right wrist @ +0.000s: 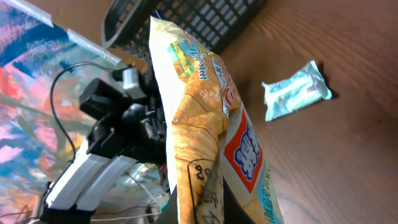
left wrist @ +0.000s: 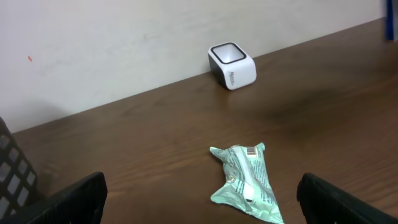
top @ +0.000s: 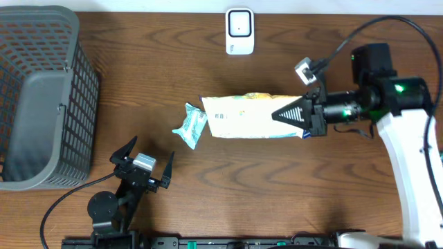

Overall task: Scan the item barcode
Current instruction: 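Lift the yellow bag and swing it toward the back right, then hold the yellow bag's barcode before the scanner window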

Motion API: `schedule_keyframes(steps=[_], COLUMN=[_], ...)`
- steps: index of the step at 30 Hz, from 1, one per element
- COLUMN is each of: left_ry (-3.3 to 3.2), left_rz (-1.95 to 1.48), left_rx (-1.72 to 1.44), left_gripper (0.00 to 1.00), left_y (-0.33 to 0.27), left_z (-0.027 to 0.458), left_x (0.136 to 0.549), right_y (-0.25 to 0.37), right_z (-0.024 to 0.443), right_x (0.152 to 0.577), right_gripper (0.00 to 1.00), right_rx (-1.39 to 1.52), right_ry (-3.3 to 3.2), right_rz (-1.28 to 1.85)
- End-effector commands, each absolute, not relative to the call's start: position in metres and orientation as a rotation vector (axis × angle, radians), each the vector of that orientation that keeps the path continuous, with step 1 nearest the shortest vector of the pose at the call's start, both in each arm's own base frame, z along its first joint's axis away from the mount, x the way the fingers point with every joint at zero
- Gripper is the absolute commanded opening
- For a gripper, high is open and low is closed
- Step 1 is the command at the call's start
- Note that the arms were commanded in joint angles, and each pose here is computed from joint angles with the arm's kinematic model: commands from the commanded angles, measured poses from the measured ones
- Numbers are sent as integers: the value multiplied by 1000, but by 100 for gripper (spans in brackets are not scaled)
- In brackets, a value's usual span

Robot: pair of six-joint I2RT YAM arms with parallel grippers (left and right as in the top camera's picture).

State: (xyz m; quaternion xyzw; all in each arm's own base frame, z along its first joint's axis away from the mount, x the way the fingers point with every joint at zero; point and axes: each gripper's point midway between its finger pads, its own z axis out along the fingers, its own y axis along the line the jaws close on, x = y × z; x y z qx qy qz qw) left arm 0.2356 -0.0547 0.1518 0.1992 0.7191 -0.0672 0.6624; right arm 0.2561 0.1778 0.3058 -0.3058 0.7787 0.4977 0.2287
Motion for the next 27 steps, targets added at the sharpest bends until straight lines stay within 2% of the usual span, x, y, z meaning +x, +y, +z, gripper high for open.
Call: schedule_keyframes(steps=[1,7,13,16,20,23,27], left_ry=[1667,1667,1667,1667,1667,1667,1667], left_rz=[-173,-173,-173,-173,-173,-173,-173], left_rx=[469,469,469,469,469,469,469], left_gripper=[98,98,98,98,98,98,98], left_y=[-58,-58,-58,-58,-58,-58,-58], left_z=[135,135,135,135,135,135,135], left_x=[234,234,234,234,234,234,234], right_y=[181,180,173,151,95,83,87], right_z=[333,343,327,303,280,288,303], right_x=[238,228,243,275,327,354,391], right_gripper=[1,1,1,1,1,2,2], right_rx=[-857,-876,-757,-525,-98,-63,-88], right_ry=[2053,2022,2173,2369,2479,2387,2246], right_rz=[1414,1387,1288,1030,474,248,102])
